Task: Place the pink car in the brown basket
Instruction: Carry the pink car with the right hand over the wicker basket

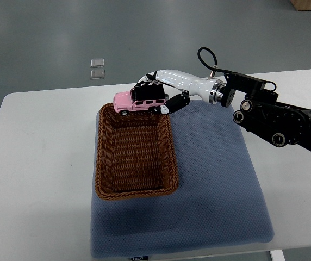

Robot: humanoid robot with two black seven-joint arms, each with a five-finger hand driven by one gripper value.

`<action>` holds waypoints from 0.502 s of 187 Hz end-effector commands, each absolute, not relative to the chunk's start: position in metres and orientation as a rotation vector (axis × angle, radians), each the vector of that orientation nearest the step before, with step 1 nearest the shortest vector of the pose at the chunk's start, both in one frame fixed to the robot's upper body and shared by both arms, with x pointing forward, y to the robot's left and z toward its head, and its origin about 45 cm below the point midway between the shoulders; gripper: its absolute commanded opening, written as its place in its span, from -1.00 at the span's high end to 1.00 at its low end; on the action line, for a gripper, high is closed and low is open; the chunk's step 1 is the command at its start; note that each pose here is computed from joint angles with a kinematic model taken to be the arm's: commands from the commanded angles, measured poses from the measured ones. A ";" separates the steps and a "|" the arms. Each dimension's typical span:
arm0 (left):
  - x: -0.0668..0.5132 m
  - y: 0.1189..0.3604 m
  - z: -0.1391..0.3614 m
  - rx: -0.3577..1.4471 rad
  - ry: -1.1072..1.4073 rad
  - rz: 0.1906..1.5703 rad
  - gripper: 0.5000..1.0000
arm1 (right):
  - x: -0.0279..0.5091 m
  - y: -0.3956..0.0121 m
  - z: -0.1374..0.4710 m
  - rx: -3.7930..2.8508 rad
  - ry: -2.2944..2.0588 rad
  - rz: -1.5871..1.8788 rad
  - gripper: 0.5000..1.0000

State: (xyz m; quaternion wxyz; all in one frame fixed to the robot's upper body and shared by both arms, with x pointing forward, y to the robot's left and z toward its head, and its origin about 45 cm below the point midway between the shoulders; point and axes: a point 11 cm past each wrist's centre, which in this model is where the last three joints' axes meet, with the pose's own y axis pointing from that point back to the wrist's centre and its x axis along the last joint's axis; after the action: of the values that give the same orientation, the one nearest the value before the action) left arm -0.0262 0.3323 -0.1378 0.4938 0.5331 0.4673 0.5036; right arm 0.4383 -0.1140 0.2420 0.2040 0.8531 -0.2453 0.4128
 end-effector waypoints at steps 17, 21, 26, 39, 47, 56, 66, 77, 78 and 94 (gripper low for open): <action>-0.026 0.332 -0.138 1.293 1.133 1.221 -1.00 | 0.432 -0.101 0.213 2.365 -0.625 1.102 1.00; -0.026 0.332 -0.138 1.293 1.133 1.221 -1.00 | 0.430 -0.097 0.210 2.370 -0.619 1.096 1.00; -0.026 0.332 -0.138 1.293 1.133 1.221 -1.00 | 0.430 -0.096 0.209 2.370 -0.620 1.092 1.00; -0.026 0.332 -0.138 1.293 1.133 1.221 -1.00 | 0.431 -0.098 0.205 2.361 -0.626 1.080 1.00; -0.026 0.332 -0.138 1.293 1.133 1.221 -1.00 | 0.431 -0.100 0.201 2.358 -0.631 1.068 1.00; -0.026 0.332 -0.138 1.293 1.133 1.221 -1.00 | 0.432 -0.102 0.199 2.352 -0.637 1.059 0.97; -0.026 0.332 -0.138 1.293 1.133 1.221 -1.00 | 0.432 -0.104 0.196 2.348 -0.637 1.051 0.83; -0.026 0.332 -0.138 1.293 1.133 1.221 -1.00 | 0.431 -0.104 0.195 2.350 -0.636 1.047 0.69; -0.026 0.332 -0.138 1.293 1.133 1.221 -1.00 | 0.431 -0.104 0.195 2.350 -0.636 1.047 0.69; -0.026 0.332 -0.138 1.293 1.133 1.221 -1.00 | 0.429 -0.105 0.191 2.354 -0.639 1.032 0.43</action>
State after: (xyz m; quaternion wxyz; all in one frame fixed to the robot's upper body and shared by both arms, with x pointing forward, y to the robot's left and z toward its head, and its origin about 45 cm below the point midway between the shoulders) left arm -0.0261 0.3323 -0.1378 0.4938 0.5331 0.4672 0.5036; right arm 0.4310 -0.1041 0.1946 0.2433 0.8601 -0.2330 0.3831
